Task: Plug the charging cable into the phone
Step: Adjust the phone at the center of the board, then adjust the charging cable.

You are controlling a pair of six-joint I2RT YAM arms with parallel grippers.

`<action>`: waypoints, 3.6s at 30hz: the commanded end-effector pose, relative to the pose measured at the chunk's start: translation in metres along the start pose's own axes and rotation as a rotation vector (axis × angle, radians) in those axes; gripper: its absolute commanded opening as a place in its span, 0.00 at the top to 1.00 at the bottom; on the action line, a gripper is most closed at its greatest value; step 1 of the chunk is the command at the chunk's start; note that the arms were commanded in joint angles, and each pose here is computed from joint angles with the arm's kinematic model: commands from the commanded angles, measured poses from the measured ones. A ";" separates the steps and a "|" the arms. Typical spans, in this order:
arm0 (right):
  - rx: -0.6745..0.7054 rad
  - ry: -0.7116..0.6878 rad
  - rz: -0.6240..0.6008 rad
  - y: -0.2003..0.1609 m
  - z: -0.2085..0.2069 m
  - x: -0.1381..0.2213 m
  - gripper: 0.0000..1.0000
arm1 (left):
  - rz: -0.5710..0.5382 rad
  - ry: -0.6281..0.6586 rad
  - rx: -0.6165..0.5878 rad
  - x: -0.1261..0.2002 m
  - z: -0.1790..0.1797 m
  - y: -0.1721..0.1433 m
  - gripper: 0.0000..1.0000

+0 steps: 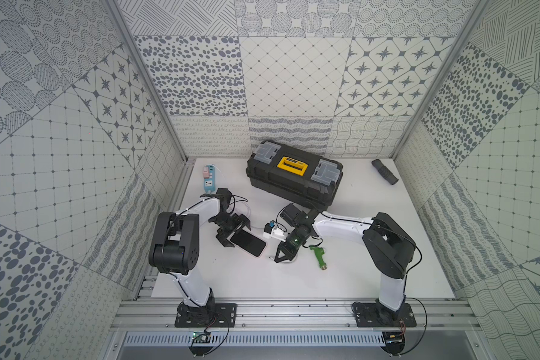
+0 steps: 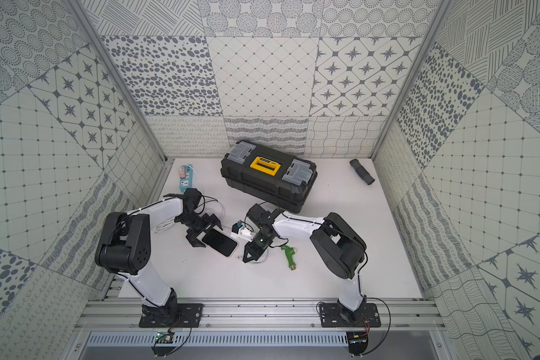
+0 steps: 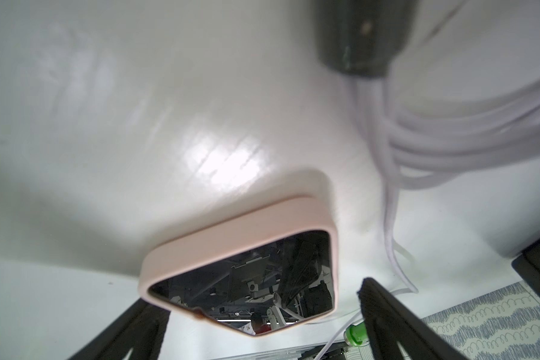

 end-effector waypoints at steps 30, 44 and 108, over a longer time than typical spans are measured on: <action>-0.050 0.156 -0.317 0.082 0.001 0.106 1.00 | 0.011 -0.891 -0.533 0.086 -0.152 -0.085 0.37; -0.055 0.120 -0.361 0.098 -0.005 0.114 1.00 | 0.061 -0.865 -0.574 0.085 -0.147 -0.107 0.58; 0.204 -0.679 -0.384 0.102 0.002 0.109 0.53 | -0.016 -0.558 -0.462 0.073 -0.126 -0.084 1.00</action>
Point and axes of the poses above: each gripper's point midway between its finger pads, its own x axis back along the fingers, its own z axis along the line the jaws close on, y = z × x, the point moved 1 cm from there along x, back along the fingers, and after that the axes turned 8 degrees about -x, right-handed, at the moved point
